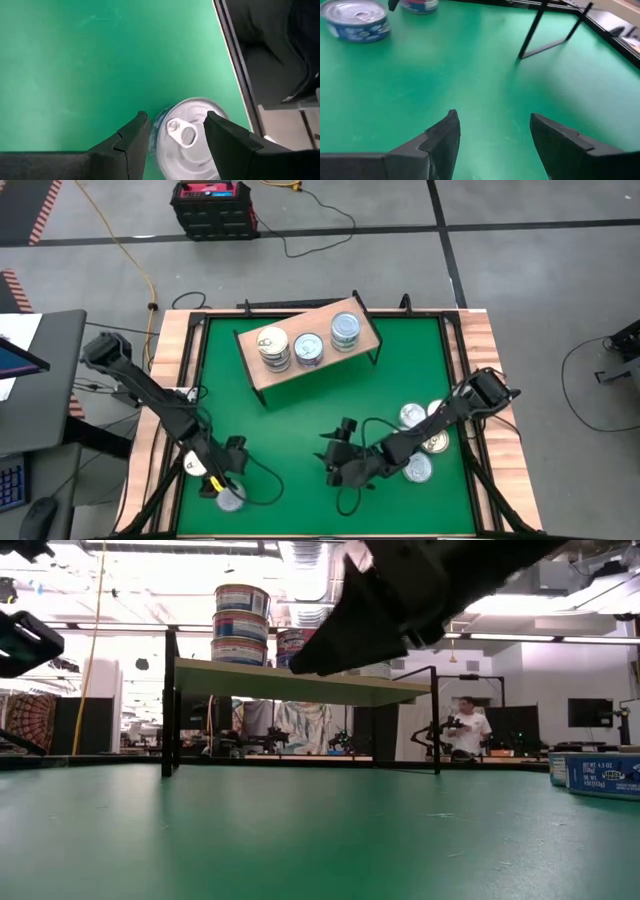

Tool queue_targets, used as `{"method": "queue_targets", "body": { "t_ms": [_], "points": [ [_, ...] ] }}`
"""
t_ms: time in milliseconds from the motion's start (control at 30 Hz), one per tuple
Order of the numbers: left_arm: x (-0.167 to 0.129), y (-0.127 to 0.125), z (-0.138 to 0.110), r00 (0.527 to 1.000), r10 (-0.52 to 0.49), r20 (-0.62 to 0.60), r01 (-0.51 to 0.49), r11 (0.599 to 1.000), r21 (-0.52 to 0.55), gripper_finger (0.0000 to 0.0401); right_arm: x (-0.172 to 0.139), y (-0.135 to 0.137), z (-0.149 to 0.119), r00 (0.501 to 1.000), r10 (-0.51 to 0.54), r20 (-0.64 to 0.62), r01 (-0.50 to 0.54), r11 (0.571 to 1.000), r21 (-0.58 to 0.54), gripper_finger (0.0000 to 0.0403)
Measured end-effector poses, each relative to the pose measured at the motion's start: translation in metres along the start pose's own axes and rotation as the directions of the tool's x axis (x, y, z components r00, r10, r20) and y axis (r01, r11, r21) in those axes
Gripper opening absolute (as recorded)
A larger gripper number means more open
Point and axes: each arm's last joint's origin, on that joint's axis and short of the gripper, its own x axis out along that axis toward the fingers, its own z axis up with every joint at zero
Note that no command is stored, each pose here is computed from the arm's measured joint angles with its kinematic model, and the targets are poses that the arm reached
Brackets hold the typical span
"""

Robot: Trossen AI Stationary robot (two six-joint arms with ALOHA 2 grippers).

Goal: Stack canned seafood by type on shelf
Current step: Stack the blue tuna can on top of the red tuna can on the shelf

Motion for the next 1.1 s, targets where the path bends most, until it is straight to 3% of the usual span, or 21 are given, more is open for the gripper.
{"method": "queue_targets", "body": {
  "t_ms": [367, 500, 567, 667, 700, 767, 833, 967, 1100],
  "points": [
    [0.04, -0.001, -0.006, 0.985, 0.088, -0.15, -0.101, 0.991, -0.086, 0.018, -0.001, 0.001, -0.001, 1.0, 0.006, 0.008, -0.005, 0.998, -0.061, 0.0269],
    [0.048, 0.004, -0.003, 0.967, 0.251, -0.054, -0.253, 0.967, -0.04, 0.018, 0.003, -0.002, 0.001, 1.0, -0.003, 0.013, 0.004, 0.997, -0.08, 0.0269],
    [0.049, 0.009, 0.002, 0.923, 0.38, 0.061, -0.378, 0.925, -0.037, 0.018, 0.005, -0.005, 0.003, 1.0, -0.01, 0.017, 0.012, 0.996, -0.088, 0.0269],
    [0.047, 0.014, 0.01, 0.782, 0.569, 0.255, -0.579, 0.814, -0.044, 0.018, 0.008, -0.008, 0.003, 1.0, -0.017, 0.014, 0.018, 0.996, -0.083, 0.0269],
    [0.046, 0.014, 0.013, 0.721, 0.613, 0.322, -0.63, 0.774, -0.063, 0.018, 0.008, -0.009, 0.003, 1.0, -0.019, 0.011, 0.019, 0.996, -0.087, 0.0269],
    [0.043, 0.013, 0.022, 0.659, 0.632, 0.407, -0.665, 0.743, -0.078, 0.018, 0.008, -0.009, 0.002, 1.0, -0.019, 0.004, 0.02, 0.996, -0.091, 0.0269],
    [0.043, 0.012, 0.028, 0.663, 0.607, 0.438, -0.666, 0.746, -0.025, 0.018, 0.008, -0.009, 0.0, 1.0, -0.021, -0.012, 0.02, 0.997, -0.081, 0.0269],
    [0.044, 0.009, 0.034, 0.708, 0.539, 0.458, -0.607, 0.795, 0.003, 0.018, 0.008, -0.01, -0.005, 0.998, -0.031, -0.051, 0.026, 0.995, -0.095, 0.0269],
    [0.044, 0.017, 0.029, 0.693, 0.596, 0.404, -0.625, 0.777, -0.073, 0.018, 0.013, -0.016, -0.004, 0.997, -0.029, -0.067, 0.024, 0.997, -0.07, 0.0269]
  ]
}}
